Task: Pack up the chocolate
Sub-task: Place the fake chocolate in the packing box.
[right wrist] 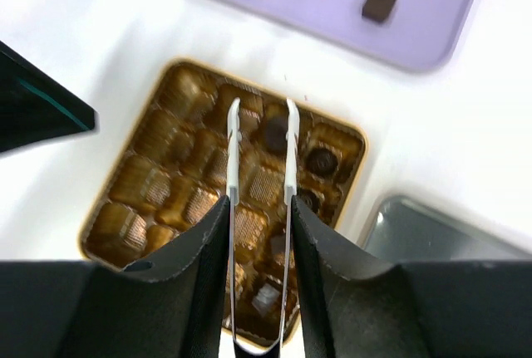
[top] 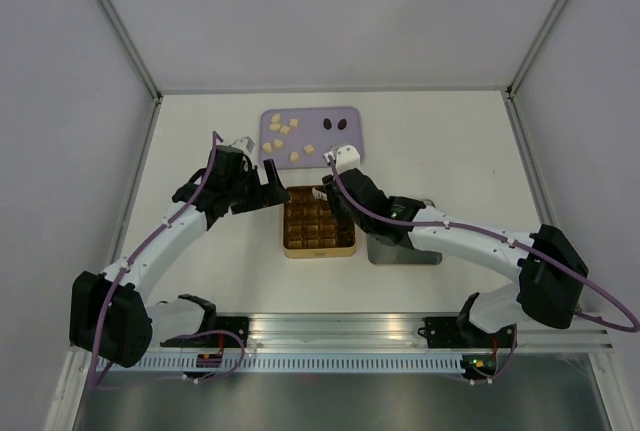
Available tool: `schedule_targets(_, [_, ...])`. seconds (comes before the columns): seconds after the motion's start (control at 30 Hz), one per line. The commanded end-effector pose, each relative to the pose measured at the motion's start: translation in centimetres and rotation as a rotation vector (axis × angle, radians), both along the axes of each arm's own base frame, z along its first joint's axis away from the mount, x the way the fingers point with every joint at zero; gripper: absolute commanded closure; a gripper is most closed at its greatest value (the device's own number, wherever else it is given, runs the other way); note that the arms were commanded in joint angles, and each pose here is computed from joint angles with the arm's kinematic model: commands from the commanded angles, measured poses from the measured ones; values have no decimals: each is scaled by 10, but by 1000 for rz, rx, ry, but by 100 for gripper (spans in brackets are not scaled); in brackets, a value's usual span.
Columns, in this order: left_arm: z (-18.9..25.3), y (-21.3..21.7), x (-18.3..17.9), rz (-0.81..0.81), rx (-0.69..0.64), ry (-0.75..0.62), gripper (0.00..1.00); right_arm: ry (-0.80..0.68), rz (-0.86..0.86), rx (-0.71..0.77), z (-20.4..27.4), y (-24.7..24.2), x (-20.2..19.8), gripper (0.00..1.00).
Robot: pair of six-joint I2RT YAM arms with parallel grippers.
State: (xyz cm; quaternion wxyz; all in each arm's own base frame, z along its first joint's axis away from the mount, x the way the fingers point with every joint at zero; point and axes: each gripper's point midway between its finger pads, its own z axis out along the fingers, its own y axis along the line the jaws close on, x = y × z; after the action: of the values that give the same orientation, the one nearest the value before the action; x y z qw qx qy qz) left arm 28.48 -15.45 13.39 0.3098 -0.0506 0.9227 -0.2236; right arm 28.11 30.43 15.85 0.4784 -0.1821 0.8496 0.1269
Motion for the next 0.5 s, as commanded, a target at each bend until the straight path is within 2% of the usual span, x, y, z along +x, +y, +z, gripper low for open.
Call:
schedule_targets(0.0, [9, 2, 3, 10, 5, -36, 0, -116, 5, 117, 66, 14, 11, 61])
schedule_targets(0.23, [9, 2, 6, 15, 6, -35, 0, -162, -39, 129, 94, 15, 35, 63])
schedule_targets(0.47, [8, 0, 11, 14, 9, -24, 0, -133, -125, 78, 83, -8, 92, 64])
